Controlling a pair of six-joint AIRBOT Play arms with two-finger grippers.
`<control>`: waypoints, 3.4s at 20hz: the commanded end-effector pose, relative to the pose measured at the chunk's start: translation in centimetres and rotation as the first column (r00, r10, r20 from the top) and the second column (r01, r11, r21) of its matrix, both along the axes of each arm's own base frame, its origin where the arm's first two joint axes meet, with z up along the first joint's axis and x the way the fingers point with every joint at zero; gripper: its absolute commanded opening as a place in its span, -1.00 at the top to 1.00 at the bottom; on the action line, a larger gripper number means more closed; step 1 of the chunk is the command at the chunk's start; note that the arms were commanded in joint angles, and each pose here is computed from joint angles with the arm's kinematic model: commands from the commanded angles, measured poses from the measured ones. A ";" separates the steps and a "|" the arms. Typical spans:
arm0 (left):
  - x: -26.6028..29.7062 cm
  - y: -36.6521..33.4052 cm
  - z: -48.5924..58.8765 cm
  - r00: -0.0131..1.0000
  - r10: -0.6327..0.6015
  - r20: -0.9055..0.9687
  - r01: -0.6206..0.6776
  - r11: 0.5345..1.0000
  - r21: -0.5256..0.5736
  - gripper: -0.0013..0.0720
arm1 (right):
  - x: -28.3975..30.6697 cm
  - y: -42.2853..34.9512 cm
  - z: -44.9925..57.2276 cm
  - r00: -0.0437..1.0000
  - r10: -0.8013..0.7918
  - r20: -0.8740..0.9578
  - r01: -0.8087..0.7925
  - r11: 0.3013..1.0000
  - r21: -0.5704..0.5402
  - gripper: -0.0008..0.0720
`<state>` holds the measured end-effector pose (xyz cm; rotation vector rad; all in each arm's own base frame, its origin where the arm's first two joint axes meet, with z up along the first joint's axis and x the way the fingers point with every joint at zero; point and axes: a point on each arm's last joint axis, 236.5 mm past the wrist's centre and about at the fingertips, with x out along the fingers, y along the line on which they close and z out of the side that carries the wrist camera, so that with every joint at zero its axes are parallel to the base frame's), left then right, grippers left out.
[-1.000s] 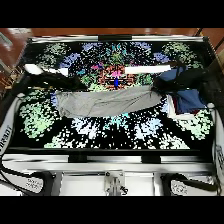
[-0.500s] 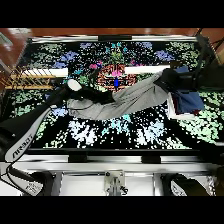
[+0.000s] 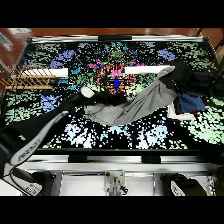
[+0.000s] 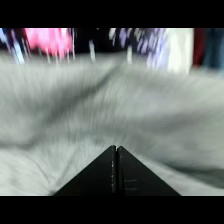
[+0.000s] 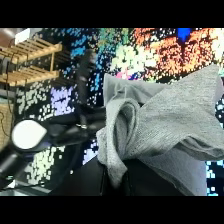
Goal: Fold the shirts.
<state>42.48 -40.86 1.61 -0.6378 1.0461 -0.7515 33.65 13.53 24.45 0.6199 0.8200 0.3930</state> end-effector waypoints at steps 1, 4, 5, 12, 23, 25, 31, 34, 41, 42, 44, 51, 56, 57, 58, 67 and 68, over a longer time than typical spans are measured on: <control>3.3 6.5 6.6 0.978 0.046 0.203 -0.061 0.996 0.067 0.90 | 1.6 1.0 -0.2 1.000 0.010 0.029 -0.011 1.000 0.010 0.79; 4.9 16.1 15.4 0.909 0.123 0.398 -0.185 0.975 0.122 0.90 | 4.6 6.1 -2.1 0.995 0.081 0.059 -0.083 0.996 0.026 0.79; 5.1 19.8 18.6 0.870 0.176 0.460 -0.256 0.960 0.117 0.90 | 5.8 8.7 -3.0 0.991 0.108 0.076 -0.111 0.993 0.039 0.79; -0.3 35.7 30.8 0.681 0.451 0.578 -0.555 0.832 0.005 0.89 | 7.9 25.2 -16.3 0.983 0.184 -0.031 -0.178 0.975 0.132 0.79; -2.6 33.6 24.9 0.819 0.361 0.447 -0.453 0.884 0.116 0.89 | 7.6 20.1 -19.7 0.950 0.254 -0.179 -0.251 0.967 0.041 -0.42; -2.6 33.6 24.5 0.821 0.344 0.455 -0.444 0.886 0.131 0.89 | 8.3 13.2 -19.8 0.952 0.212 -0.222 -0.238 0.967 -0.093 -0.42; -2.4 33.8 24.7 0.812 0.352 0.465 -0.454 0.882 0.124 0.89 | 2.2 0.3 -29.2 0.756 0.089 -0.649 -0.224 0.966 -0.127 -0.88; -2.2 33.9 24.9 0.804 0.360 0.472 -0.463 0.879 0.118 0.89 | 3.4 3.7 -31.8 0.769 0.118 -0.628 -0.161 0.987 -0.012 -0.88; -2.0 34.0 24.9 0.803 0.363 0.473 -0.466 0.877 0.117 0.89 | 4.2 9.6 -35.0 0.779 0.157 -0.607 -0.153 0.986 0.059 -0.38; -1.9 34.0 24.7 0.805 0.363 0.469 -0.465 0.877 0.118 0.89 | 4.0 9.9 -35.3 0.770 0.165 -0.616 -0.162 0.985 0.062 -0.03; -1.8 34.0 24.6 0.807 0.364 0.465 -0.464 0.878 0.120 0.89 | 3.9 10.0 -35.0 0.770 0.211 -0.603 -0.215 0.974 0.067 0.69; -1.3 34.1 23.8 0.816 0.364 0.449 -0.462 0.878 0.127 0.89 | 17.0 4.2 -15.9 0.961 0.205 -0.185 -0.192 0.978 0.087 0.79; -1.0 34.1 23.2 0.823 0.364 0.436 -0.459 0.879 0.132 0.89 | 24.0 -6.5 2.1 0.971 -0.115 0.211 0.087 0.987 0.138 0.79; -1.1 34.1 23.2 0.824 0.364 0.435 -0.458 0.879 0.132 0.89 | 24.6 -8.6 4.0 0.951 -0.181 0.250 0.142 0.976 0.165 0.79; -1.1 34.1 23.2 0.824 0.363 0.435 -0.458 0.879 0.132 0.89 | 25.1 -10.9 5.3 0.928 -0.252 0.273 0.201 0.958 0.203 0.79; -1.5 32.2 23.1 0.841 0.324 0.434 -0.415 0.900 0.134 0.88 | 29.8 -24.4 3.0 0.756 -0.575 0.312 0.511 0.817 0.267 0.79; -1.6 32.1 23.0 0.844 0.320 0.430 -0.411 0.901 0.136 0.89 | 29.8 -25.1 1.3 0.767 -0.566 0.302 0.527 0.824 0.207 0.79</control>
